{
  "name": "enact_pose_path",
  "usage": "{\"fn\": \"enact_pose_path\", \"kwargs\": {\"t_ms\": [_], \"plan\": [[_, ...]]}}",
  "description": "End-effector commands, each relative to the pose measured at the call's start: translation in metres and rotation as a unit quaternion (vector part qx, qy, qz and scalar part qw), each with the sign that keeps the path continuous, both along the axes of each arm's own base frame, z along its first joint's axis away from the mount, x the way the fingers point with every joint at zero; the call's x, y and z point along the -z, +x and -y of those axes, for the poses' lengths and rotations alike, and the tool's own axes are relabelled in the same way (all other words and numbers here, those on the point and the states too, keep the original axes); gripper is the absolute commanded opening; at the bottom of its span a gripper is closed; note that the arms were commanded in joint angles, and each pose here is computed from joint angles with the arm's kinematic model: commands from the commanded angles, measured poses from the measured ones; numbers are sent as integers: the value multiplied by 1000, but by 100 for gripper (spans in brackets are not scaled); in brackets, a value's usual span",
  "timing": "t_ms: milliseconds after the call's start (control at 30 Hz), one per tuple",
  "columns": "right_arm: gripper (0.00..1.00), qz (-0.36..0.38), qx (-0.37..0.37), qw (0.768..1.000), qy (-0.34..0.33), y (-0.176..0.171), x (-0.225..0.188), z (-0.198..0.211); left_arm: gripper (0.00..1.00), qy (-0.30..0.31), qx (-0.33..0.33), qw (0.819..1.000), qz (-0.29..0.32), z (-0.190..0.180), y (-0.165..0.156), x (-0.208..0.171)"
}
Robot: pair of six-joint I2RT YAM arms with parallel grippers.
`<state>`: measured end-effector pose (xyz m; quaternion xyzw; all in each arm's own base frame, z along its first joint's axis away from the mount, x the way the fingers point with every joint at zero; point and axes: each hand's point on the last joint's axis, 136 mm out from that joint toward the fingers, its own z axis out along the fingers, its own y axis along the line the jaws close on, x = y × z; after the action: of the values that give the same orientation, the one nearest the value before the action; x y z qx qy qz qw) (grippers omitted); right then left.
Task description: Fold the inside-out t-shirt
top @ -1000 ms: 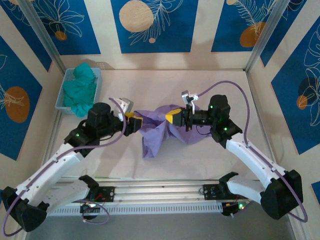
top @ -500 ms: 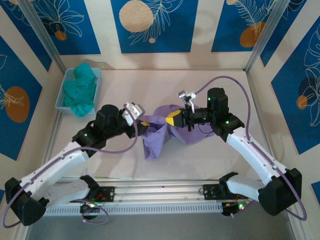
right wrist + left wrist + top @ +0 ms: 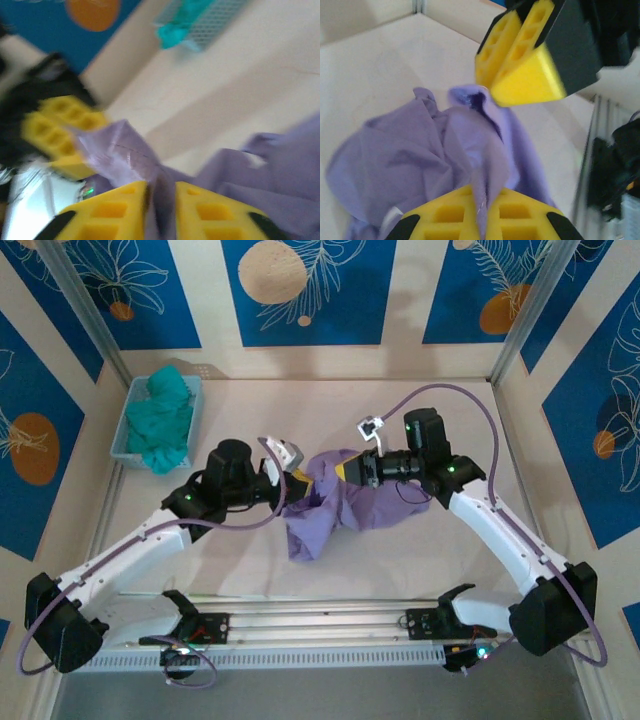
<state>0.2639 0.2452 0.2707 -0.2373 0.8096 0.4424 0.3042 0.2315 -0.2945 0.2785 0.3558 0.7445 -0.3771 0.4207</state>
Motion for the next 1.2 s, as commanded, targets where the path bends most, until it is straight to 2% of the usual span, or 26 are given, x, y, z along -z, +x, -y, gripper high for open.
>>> {"fn": "enact_pose_path", "kwargs": {"t_ms": [0, 100, 300, 433, 567, 733, 800, 833, 900, 967, 1067, 1167], "plan": [[30, -9, 123, 988, -91, 18, 25, 35, 0, -50, -47, 992, -103, 3, 2, -18], [37, 1, 118, 991, -68, 3, 20, 32, 0, -44, -75, 987, -134, 1, 7, -11], [45, -14, 64, 997, -28, -46, 24, 6, 0, -49, -108, 985, -126, -4, 17, -6], [50, -23, 52, 998, -26, -68, 30, -7, 0, -46, -114, 985, -124, -4, 20, -4], [59, -38, 60, 997, -20, -69, 40, -19, 0, -44, -118, 985, -121, -4, 21, -3], [58, -42, 73, 996, 1, -54, 41, -34, 0, -43, -119, 985, -116, -5, 21, -3], [52, -41, 81, 996, 10, -46, 41, -38, 0, -42, -119, 985, -116, -5, 20, -3], [46, -40, 81, 996, 13, -44, 41, -40, 0, -43, -119, 985, -114, -6, 20, -4], [25, -32, 73, 996, 26, -43, 37, -44, 0, -41, -123, 985, -111, -8, 21, -3], [11, -14, 54, 998, 43, -47, 30, -46, 0, -37, -134, 985, -106, -12, 22, -2], [2, 33, 0, 995, 89, -58, 12, -45, 0, -32, -158, 982, -101, -20, 27, 2], [1, 84, -63, 983, 149, -70, -10, -42, 0, -33, -175, 979, -99, -26, 32, 3]]}}
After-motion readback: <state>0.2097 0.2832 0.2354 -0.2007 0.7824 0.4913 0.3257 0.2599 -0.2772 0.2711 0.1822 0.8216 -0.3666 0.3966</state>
